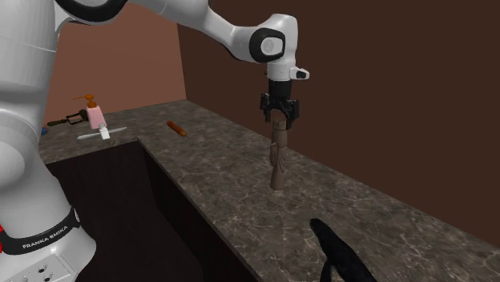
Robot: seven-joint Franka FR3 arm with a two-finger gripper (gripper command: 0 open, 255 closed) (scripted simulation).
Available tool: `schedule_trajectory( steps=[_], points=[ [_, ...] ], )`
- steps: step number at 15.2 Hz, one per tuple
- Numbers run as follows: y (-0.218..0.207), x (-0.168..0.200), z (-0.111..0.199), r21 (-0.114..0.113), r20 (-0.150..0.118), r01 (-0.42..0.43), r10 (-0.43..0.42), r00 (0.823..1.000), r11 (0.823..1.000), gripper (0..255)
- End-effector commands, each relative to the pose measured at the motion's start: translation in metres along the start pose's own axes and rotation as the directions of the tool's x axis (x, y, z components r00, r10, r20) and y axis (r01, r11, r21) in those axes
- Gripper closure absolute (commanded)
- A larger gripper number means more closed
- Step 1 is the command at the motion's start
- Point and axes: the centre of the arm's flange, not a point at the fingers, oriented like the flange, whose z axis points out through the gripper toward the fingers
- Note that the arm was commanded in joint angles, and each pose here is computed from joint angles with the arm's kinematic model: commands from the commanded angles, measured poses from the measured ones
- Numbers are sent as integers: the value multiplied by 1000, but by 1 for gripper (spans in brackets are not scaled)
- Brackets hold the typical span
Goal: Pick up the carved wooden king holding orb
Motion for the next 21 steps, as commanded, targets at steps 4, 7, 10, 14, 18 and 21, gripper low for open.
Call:
schedule_trajectory(
  steps=[4,7,10,14,18,21],
  points=[
    [0,0,7,0,0,0,0,1000,1000,255],
    [0,0,7,0,0,0,0,1000,1000,255],
    [0,0,7,0,0,0,0,1000,1000,255],
    [0,0,-3,0,0,0,0,1000,1000,255],
    [0,0,-24,0,0,0,0,1000,1000,255],
    [0,1,-40,0,0,0,0,1000,1000,255]
  ],
)
